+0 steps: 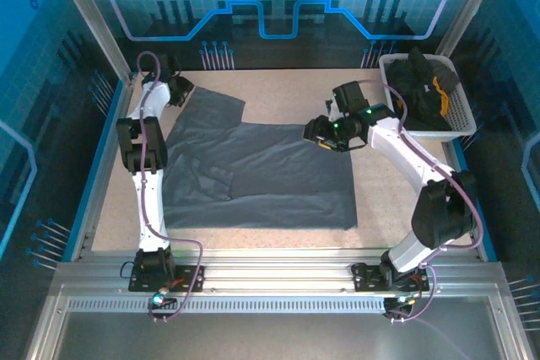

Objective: Fold and stack the t-shirts

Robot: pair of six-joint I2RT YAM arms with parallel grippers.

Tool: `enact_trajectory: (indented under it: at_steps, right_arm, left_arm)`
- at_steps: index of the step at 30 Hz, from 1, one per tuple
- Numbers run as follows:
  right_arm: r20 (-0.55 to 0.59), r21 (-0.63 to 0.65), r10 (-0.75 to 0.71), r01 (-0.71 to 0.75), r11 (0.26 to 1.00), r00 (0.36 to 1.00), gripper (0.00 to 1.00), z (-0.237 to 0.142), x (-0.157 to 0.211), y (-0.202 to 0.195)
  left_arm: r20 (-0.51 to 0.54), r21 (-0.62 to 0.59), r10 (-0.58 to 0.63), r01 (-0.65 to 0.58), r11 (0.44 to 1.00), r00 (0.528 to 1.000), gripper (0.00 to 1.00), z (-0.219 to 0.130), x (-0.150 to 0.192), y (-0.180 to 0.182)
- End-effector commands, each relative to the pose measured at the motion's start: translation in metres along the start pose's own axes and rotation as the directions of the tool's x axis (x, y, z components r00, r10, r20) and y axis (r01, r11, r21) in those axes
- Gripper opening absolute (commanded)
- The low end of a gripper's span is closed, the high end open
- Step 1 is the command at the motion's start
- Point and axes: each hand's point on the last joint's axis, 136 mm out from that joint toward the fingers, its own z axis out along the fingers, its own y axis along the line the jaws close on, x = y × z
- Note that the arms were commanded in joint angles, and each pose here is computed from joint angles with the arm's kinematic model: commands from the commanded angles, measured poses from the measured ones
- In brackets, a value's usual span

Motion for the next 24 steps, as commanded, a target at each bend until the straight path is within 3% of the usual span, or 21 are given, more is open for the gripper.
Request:
enact_trajectory:
  at_steps: [1, 7, 12, 17, 24]
  right_arm:
    - [0.013, 0.010, 0.040, -0.040, 0.999, 0.999, 0.54, -0.014, 0.010, -0.008]
    - [0.015, 0.017, 0.078, -0.079, 0.997, 0.997, 0.54, -0.014, 0.020, -0.020]
    - [0.007, 0.009, 0.083, -0.083, 0.996, 0.996, 0.54, -0.010, 0.022, -0.023]
    - [0.000, -0.007, 0.082, -0.082, 0.997, 0.997, 0.54, -0.006, 0.019, -0.024]
    - [-0.002, -0.016, 0.082, -0.082, 0.997, 0.997, 0.54, -0.004, 0.015, -0.028]
  left_arm:
    - [0.075, 0.053, 0.005, -0.009, 0.999, 0.997, 0.46, 0.007, -0.019, -0.018]
    - [0.014, 0.020, 0.024, -0.024, 1.000, 1.000, 0.47, 0.031, 0.003, -0.011]
    - [-0.112, -0.028, 0.047, -0.050, 0.998, 0.993, 0.47, 0.042, 0.051, -0.007]
    - [-0.187, -0.043, 0.102, -0.112, 0.993, 0.977, 0.48, 0.040, 0.083, -0.010]
    - [-0.262, -0.107, 0.134, -0.166, 0.980, 0.956, 0.47, 0.029, 0.101, 0.004]
